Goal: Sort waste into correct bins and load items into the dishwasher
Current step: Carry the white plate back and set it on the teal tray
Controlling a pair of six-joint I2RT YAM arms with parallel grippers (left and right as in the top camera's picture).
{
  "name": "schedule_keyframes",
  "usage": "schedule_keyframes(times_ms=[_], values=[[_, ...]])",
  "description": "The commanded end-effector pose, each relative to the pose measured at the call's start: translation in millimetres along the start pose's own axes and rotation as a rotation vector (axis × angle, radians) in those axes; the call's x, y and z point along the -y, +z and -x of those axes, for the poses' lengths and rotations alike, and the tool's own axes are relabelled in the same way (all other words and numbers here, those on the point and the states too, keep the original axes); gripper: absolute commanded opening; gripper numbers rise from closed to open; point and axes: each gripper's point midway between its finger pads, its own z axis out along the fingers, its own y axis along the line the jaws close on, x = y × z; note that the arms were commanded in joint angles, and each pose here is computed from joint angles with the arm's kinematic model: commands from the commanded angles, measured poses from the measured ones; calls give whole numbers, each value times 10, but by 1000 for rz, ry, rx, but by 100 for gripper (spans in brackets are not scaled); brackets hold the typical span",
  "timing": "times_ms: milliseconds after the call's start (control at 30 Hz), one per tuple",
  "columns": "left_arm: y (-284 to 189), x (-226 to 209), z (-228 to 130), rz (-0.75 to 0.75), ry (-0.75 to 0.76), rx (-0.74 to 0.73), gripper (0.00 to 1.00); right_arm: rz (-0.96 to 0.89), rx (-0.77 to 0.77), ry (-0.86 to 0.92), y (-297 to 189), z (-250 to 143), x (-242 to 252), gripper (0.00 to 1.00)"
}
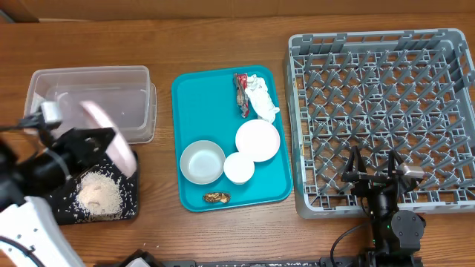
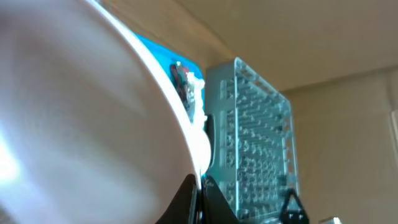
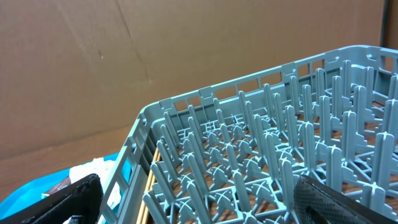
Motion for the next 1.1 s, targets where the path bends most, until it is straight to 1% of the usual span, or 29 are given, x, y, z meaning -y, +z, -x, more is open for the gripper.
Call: schedule_keyframes(times_ms=[0, 167, 200, 233, 367, 500, 600, 700, 867, 1000, 1067], values=[[222, 443, -2, 69, 99, -29, 4, 3, 3, -4, 2, -17, 4, 100], [641, 924, -54, 107, 310, -7, 4, 3, 3, -4, 2, -17, 4, 100], [796, 1082, -114, 113, 391, 3, 4, 3, 3, -4, 2, -17, 4, 100], [892, 1170, -156, 121, 440, 11, 4, 3, 3, -4, 2, -17, 4, 100], [1232, 1294, -249, 229, 568, 63, 4, 3, 3, -4, 2, -17, 4, 100], [1672, 1187, -295, 423, 676, 114, 4, 3, 3, -4, 2, -17, 4, 100], [2002, 1095, -389, 492, 743, 93, 4, 3, 3, -4, 2, -17, 4, 100], [2340, 931, -471, 553, 770, 64, 4, 3, 3, -4, 2, -17, 4, 100], [2893, 603, -645, 603, 782, -8, 4, 3, 3, -4, 2, -17, 4, 100], [3104, 456, -738, 615, 784, -42, 4, 3, 3, -4, 2, -17, 4, 100], [3260, 372, -861, 595, 780, -89, 4, 3, 3, -4, 2, -17, 4, 100]])
